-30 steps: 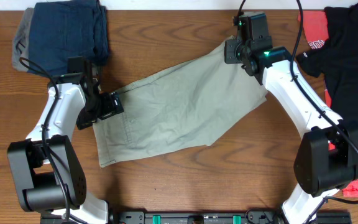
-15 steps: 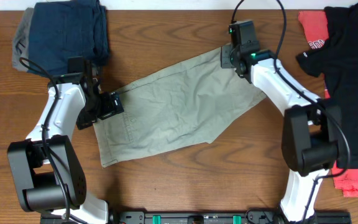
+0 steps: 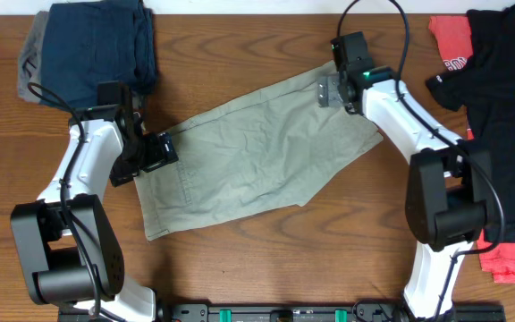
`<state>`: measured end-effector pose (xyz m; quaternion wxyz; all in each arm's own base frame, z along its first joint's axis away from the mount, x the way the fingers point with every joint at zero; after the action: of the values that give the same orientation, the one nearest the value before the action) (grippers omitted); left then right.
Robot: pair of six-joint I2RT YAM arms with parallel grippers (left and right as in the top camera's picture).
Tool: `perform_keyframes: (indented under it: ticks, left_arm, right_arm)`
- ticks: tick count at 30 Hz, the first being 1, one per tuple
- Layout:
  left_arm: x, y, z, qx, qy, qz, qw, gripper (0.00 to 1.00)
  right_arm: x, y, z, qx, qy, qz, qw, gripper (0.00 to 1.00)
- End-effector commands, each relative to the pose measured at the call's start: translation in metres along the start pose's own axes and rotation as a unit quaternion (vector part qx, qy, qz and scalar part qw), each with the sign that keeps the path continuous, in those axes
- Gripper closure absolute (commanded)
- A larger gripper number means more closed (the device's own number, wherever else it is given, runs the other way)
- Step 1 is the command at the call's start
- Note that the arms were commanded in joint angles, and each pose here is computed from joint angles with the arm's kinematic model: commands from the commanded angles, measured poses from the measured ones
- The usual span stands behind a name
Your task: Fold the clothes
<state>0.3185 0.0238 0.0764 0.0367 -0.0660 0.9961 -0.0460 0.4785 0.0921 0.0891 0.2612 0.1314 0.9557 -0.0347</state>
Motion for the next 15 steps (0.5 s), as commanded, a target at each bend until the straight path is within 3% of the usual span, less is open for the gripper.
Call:
perform_keyframes:
  ticks: [1,5,11,13,15]
  left_arm:
    - [0.002,0.001,0.001,-0.001,0.003,-0.006,1.0,0.01]
    - [0.002,0.001,0.001,-0.001,0.003,-0.006,1.0,0.01]
    - [0.002,0.001,0.001,-0.001,0.003,-0.006,1.0,0.01]
    - [0.002,0.001,0.001,-0.001,0.003,-0.006,1.0,0.0]
    - [0.002,0.001,0.001,-0.001,0.003,-0.006,1.0,0.0]
  right_arm:
    - [-0.015,-0.023,-0.022,0.021,-0.006,0.042,0.999,0.01]
    - [0.0,-0.054,-0.018,0.05,0.048,0.113,0.991,0.01]
    - [0.005,-0.067,-0.013,-0.023,0.115,0.161,0.98,0.01]
    - [0.009,-0.066,-0.011,-0.052,0.134,0.168,0.975,0.07]
    - [0.013,-0.066,-0.008,-0.067,0.142,0.161,0.974,0.22]
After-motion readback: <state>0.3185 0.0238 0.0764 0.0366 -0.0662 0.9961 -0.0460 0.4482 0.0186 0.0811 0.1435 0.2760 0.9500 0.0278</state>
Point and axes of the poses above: each gripper's point midway between its finger pads, its own z axis out along the fingers, its own y axis along the line the jaws close on, x = y × z, the point moved 3 cm from there along -z, back along the fingers, and after that the axes turned 15 degrees about z, right-handed, at the moved point
